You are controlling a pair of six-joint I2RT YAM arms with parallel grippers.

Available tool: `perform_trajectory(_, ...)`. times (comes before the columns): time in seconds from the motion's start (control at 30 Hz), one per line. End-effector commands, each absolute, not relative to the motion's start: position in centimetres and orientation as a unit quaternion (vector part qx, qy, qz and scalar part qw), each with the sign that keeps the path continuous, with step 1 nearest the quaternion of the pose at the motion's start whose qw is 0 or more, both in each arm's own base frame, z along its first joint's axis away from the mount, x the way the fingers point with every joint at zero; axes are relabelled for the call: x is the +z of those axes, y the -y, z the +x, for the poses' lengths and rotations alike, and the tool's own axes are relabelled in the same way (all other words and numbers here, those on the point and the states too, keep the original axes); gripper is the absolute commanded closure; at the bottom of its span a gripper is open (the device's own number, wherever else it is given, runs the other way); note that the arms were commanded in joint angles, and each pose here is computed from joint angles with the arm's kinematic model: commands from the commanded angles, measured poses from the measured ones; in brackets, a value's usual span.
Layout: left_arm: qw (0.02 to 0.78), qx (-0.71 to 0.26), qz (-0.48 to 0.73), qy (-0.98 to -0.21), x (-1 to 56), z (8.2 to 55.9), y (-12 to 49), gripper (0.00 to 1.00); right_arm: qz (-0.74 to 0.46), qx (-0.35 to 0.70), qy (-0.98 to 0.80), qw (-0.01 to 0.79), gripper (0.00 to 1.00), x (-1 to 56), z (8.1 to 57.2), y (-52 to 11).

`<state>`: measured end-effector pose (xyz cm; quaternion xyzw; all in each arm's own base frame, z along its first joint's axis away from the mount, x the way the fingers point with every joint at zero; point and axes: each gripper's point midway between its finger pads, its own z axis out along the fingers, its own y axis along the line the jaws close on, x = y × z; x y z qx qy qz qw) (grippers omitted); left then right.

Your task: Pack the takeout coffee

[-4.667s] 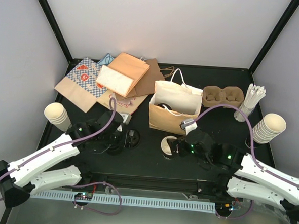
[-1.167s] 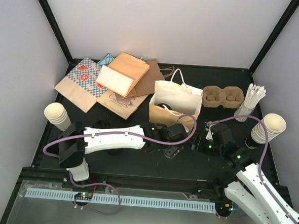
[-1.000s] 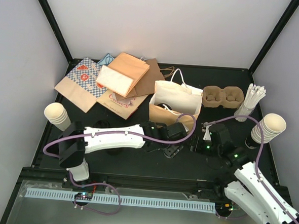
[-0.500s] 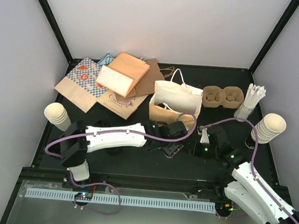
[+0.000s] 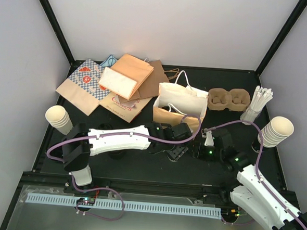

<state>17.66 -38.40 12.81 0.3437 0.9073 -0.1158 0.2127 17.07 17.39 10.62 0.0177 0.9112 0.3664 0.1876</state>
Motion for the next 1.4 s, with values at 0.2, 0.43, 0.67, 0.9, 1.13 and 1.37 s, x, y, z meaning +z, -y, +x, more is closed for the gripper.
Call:
perform_trajectory(0.2, 0.121, -0.098, 0.367, -0.917, 8.9, 15.1, 37.3, 0.27, -0.007, 0.371, -0.916, 0.150, 0.56, 8.9, 15.5, -17.7)
perform_trajectory(0.43, 0.115, -0.091, 0.372, -0.917, 9.9, 14.8, 36.2, 0.28, -0.030, 0.424, -0.895, 0.138, 0.57, 10.3, 14.7, -19.3)
perform_trajectory(0.67, 0.119, -0.092, 0.376, -0.914, 10.8, 14.7, 35.7, 0.28, -0.043, 0.434, -0.888, 0.144, 0.57, 11.8, 14.8, -20.0)
perform_trajectory(0.9, 0.132, -0.100, 0.382, -0.909, 10.9, 14.9, 35.9, 0.30, -0.018, 0.397, -0.897, 0.192, 0.57, 13.2, 16.5, -18.7)
perform_trajectory(1.13, 0.136, -0.101, 0.393, -0.904, 10.8, 14.8, 35.9, 0.30, -0.012, 0.404, -0.885, 0.232, 0.56, 15.6, 17.6, -18.2)
perform_trajectory(1.37, 0.140, -0.106, 0.400, -0.900, 11.0, 14.9, 36.2, 0.30, -0.020, 0.407, -0.887, 0.219, 0.56, 14.8, 17.6, -18.6)
